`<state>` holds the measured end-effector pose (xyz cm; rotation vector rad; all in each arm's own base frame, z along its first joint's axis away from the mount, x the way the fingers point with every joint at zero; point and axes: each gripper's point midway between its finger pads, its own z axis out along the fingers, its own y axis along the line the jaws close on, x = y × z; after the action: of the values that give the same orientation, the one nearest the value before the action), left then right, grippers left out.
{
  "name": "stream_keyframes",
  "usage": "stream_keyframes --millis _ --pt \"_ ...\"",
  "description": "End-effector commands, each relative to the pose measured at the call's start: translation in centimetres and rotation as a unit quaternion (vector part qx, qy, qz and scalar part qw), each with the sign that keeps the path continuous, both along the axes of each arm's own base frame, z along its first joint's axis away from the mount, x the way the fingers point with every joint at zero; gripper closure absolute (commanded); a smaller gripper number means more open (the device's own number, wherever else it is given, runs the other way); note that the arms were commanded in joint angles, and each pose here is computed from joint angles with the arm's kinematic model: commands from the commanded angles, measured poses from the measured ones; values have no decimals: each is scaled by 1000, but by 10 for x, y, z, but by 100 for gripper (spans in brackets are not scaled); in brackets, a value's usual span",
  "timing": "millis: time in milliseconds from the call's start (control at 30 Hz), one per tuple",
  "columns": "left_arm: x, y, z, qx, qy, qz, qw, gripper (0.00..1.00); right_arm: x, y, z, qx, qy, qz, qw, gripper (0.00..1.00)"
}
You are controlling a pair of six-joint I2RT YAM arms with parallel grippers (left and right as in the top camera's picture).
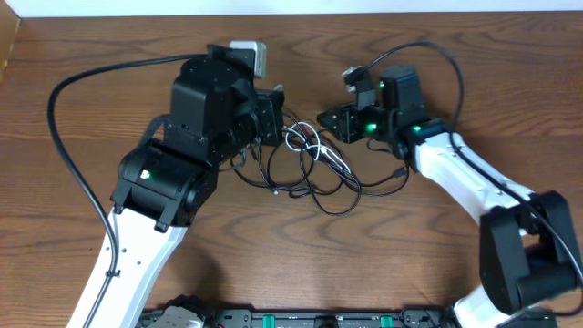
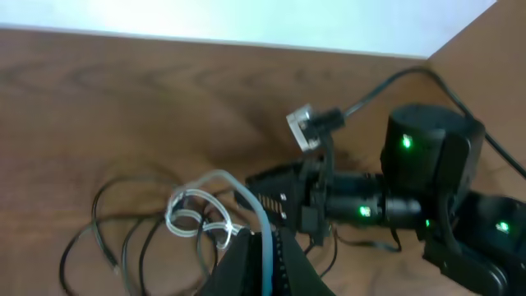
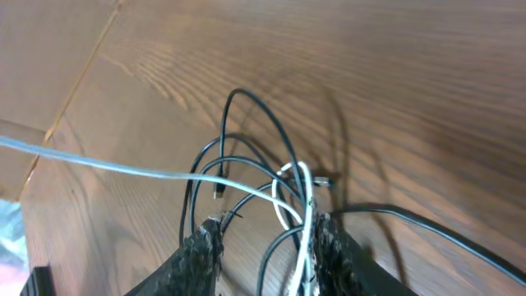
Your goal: Untangle cables
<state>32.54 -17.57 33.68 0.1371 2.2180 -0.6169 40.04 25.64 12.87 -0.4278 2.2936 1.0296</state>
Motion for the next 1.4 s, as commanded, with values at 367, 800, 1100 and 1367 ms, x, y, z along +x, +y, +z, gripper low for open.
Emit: stream_keyframes --millis 367,800,1100,1367 --pt "-5 41 -66 107 121 91 983 92 -1 31 -40 -4 32 4 999 69" --pt "-3 40 -89 124 160 94 975 92 -6 14 -70 -59 101 -69 991 66" --pt "-1 39 -88 121 156 95 976 92 -15 21 -89 -63 141 -83 985 79" --pt "-1 39 -88 121 155 95 976 92 11 23 -30 0 84 -75 994 99"
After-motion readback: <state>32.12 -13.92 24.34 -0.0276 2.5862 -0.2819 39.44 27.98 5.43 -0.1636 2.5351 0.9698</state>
